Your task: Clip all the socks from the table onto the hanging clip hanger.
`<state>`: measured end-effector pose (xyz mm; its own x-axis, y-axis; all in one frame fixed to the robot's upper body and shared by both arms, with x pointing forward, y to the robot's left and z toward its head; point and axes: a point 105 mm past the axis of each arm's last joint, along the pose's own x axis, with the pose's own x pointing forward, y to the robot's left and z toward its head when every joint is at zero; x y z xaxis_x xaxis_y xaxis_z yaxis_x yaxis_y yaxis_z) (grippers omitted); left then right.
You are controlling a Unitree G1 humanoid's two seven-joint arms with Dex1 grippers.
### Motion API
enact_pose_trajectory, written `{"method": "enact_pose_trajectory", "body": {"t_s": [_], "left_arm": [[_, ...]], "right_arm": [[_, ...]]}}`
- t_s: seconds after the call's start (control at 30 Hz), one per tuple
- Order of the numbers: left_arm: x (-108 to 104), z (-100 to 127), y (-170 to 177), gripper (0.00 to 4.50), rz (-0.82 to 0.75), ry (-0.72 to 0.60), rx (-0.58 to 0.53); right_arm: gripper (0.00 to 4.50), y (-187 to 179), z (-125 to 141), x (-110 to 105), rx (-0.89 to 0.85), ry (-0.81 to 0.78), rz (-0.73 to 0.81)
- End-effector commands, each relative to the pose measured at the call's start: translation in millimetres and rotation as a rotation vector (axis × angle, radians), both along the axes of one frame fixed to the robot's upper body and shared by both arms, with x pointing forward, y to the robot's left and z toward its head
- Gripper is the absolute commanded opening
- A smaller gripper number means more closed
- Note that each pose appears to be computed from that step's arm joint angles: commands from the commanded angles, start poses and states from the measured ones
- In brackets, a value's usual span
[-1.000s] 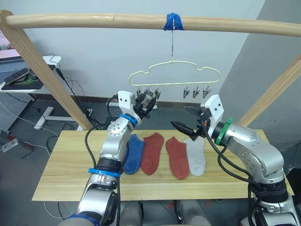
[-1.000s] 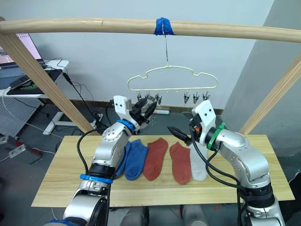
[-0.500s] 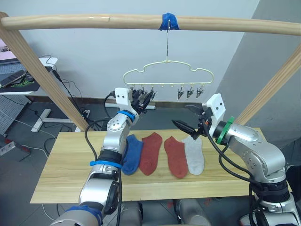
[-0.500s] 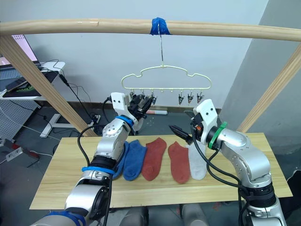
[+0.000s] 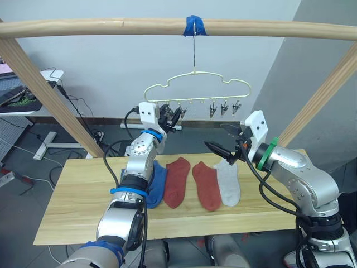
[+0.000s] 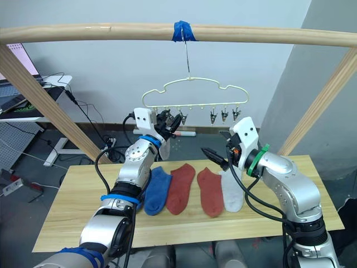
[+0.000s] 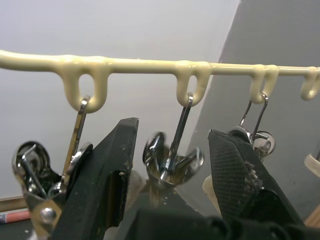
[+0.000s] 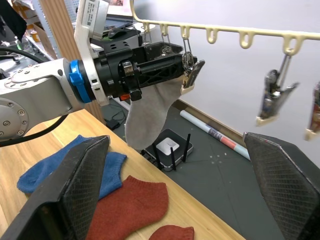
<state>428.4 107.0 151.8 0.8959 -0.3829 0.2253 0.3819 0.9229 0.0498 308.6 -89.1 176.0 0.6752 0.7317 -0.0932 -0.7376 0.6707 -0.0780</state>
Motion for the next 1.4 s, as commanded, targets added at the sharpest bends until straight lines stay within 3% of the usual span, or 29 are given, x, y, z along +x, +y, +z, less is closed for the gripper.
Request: {"method": "enact_pose_trajectory", "body": {"t_s": [0.03,0.1,0.83,1.4], "left_arm": [[-1,13,2,1.89,0.01,-0.061,-0.012],[-1,13,2,1.38,0.013,-0.06,-0.015],[-13,4,1,1.38,0.009,-0.111,0.094],[-12,8,9,1.38,0.059,-0.145,0.093]], "right_arm": [[4.5,-1,12,-2,0.016,-0.046,0.002],[4.5,-2,12,-2,0.016,-0.045,0.002],[4.5,1,12,-2,0.018,-0.043,0.009],[4.5,1,11,-2,0.014,-0.041,0.01]]}}
